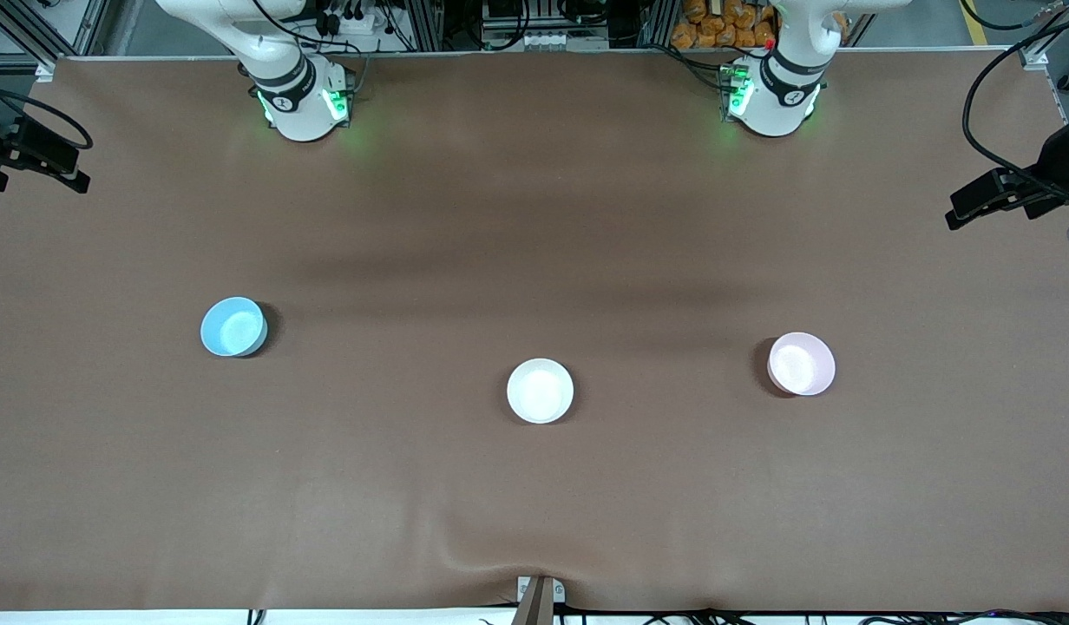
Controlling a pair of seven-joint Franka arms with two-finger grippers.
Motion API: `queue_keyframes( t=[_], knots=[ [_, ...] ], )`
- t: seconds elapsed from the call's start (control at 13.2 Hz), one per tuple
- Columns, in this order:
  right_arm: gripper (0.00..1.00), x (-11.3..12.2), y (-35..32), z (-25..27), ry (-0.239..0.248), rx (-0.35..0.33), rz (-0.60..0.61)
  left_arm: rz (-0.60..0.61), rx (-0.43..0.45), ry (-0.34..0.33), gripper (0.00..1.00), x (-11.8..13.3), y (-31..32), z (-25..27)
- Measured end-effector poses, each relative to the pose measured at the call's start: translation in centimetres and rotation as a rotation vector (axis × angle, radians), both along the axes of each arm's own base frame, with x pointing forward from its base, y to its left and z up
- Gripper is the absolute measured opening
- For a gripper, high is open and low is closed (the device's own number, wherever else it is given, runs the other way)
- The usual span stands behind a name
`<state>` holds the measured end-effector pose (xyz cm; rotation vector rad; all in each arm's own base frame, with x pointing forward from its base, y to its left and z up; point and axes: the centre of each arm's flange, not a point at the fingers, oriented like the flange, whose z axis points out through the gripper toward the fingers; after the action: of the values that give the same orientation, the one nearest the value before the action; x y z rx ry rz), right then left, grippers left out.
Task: Stack pink and blue bowls on white bowl
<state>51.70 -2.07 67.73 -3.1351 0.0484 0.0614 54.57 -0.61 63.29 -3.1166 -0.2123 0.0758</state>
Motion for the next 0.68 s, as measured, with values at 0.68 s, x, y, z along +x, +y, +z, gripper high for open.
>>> queue_keyframes(
  t=[0.68],
  knots=[
    [1.0,0.07,-0.01,-0.07,0.0,0.0,0.0,0.0,0.0,0.004,1.0,-0.01,0.0,-0.21]
  ],
)
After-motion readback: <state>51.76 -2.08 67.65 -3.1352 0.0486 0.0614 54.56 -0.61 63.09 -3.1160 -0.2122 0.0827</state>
